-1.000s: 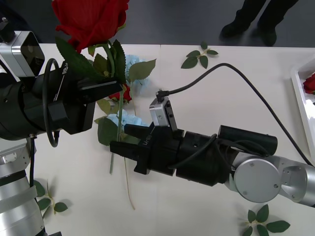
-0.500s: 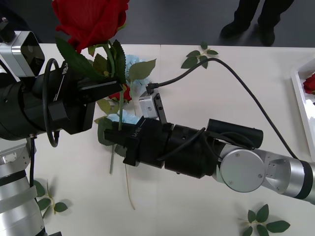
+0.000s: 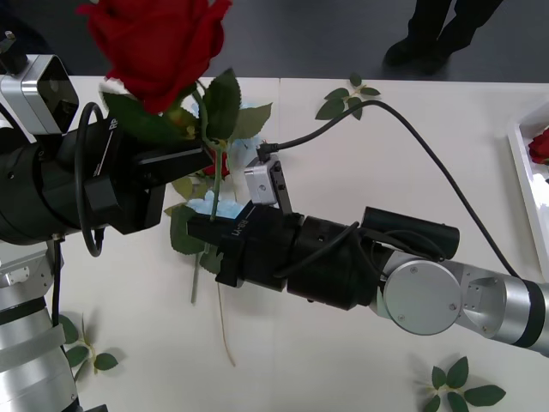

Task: Put the red flowers into the right box and the blue flowers into the left box

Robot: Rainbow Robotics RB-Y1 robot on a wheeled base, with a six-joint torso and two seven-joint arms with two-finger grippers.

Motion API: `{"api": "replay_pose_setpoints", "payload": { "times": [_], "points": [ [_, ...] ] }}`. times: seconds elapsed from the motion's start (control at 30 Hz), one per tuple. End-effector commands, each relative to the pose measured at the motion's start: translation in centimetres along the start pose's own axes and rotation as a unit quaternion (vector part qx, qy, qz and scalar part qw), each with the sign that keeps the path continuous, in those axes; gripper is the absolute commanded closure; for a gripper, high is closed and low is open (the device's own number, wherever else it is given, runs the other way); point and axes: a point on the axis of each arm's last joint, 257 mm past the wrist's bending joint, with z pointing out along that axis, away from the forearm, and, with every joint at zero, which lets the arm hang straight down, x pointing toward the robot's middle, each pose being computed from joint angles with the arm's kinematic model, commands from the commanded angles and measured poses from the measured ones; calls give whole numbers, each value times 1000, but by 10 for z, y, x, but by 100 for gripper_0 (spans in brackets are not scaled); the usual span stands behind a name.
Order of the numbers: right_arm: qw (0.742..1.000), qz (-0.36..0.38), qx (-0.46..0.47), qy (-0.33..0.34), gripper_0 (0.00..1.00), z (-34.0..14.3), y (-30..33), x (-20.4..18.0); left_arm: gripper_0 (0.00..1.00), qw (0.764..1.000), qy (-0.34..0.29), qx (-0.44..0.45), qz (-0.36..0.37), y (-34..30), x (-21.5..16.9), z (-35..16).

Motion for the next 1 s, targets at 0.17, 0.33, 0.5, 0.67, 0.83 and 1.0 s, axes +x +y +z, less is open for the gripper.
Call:
{"api": "replay_pose_setpoints", "payload": {
  "times": [0.17,0.33,0.5,0.67,0.83,1.0],
  "points": [
    [1000,-28,-8,-8,100,3,6,-12,0,998,0,14,58,-6,-6,6],
    [1000,-31,-4,-6,100,0,3,-12,0,998,0,14,58,-6,-6,6],
    [1000,-29,-3,-8,100,-5,3,-16,0,998,0,14,58,-6,-6,6],
    [999,-38,4,-1,100,-27,-4,-32,0,998,0,14,58,-6,-6,6],
    [1000,-3,1,20,100,-57,-4,-59,0,999,0,-1,33,0,5,-1],
    [999,20,-8,35,100,-91,-6,-91,0,997,-72,-14,-14,3,-11,6]
  ]
}}
